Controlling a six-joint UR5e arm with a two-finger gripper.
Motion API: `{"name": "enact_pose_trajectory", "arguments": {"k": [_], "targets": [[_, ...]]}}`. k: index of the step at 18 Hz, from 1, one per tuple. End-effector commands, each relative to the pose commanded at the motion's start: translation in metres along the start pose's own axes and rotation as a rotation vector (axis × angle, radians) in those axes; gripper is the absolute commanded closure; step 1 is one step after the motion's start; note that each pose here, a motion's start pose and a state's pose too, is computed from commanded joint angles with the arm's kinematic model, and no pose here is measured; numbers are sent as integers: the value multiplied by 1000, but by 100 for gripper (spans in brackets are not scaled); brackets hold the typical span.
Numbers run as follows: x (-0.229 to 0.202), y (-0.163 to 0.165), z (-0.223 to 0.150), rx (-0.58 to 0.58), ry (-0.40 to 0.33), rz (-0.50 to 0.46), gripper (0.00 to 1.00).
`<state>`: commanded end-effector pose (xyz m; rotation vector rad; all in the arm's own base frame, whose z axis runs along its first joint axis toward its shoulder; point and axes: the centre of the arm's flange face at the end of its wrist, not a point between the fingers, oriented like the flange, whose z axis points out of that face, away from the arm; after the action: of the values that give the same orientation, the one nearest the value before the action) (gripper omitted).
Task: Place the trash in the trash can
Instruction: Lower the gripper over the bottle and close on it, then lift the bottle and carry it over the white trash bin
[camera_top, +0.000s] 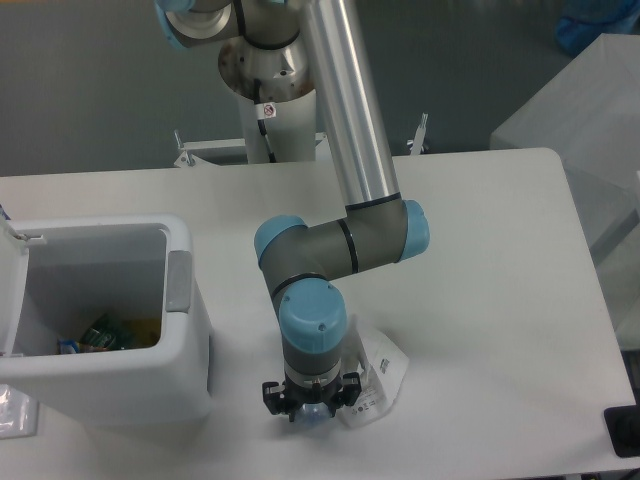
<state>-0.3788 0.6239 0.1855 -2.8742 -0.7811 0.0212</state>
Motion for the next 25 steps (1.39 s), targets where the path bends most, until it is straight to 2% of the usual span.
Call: {"name": "enact_pose_trajectory", "arguments": {"k": [6, 9, 11, 15, 18, 21, 25], "targets": [[-3, -7, -15, 31, -2, -3, 40], [-11, -19, -53, 99, -3, -11, 40], [-11, -29, -77, 154, 36, -10, 40], [-41, -52, -162, 330, 141, -31, 40], [-71, -65, -242, 491, 185, -42, 40], [-85, -68, -299, 595, 151, -37, 40], [-69, -59, -372, 749, 116, -10, 40]]}}
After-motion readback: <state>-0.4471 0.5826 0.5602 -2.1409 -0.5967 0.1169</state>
